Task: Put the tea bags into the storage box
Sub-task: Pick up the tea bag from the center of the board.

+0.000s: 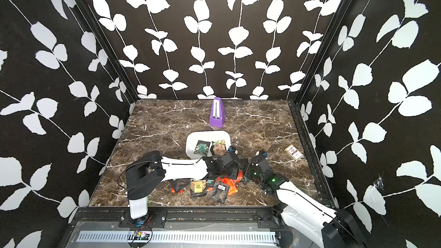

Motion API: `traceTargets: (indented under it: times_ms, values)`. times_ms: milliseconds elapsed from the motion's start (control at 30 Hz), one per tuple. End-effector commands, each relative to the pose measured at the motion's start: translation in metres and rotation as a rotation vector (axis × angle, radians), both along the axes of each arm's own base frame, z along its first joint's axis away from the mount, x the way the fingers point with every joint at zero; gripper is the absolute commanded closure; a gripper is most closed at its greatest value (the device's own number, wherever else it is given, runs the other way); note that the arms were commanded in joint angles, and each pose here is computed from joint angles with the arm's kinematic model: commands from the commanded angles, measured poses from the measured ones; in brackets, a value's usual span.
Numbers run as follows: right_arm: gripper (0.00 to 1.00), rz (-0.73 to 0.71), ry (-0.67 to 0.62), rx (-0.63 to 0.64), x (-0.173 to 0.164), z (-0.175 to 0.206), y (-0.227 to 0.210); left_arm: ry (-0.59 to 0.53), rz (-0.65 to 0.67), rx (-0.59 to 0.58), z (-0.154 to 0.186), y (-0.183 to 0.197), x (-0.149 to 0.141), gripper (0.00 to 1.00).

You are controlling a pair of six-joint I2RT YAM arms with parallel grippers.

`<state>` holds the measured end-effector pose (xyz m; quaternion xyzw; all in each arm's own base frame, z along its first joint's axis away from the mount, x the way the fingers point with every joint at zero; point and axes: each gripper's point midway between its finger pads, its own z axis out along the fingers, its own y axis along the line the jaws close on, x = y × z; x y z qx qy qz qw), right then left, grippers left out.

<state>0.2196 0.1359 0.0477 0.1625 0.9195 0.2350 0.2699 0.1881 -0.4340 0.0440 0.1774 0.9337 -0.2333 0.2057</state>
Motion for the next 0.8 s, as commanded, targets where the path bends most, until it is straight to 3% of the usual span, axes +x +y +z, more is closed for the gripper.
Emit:
traceTargets:
  times_ms: [0,767]
  values:
    - [0.73,0.01,-0.001,0.019,0.0,-0.006,0.003,-0.001,0.009,0.008,-0.006,0.0,0.001,1.0]
    - [0.68,0.03,0.073,-0.013,-0.005,-0.026,0.004,0.037,0.02,0.06,-0.029,0.017,-0.007,1.0]
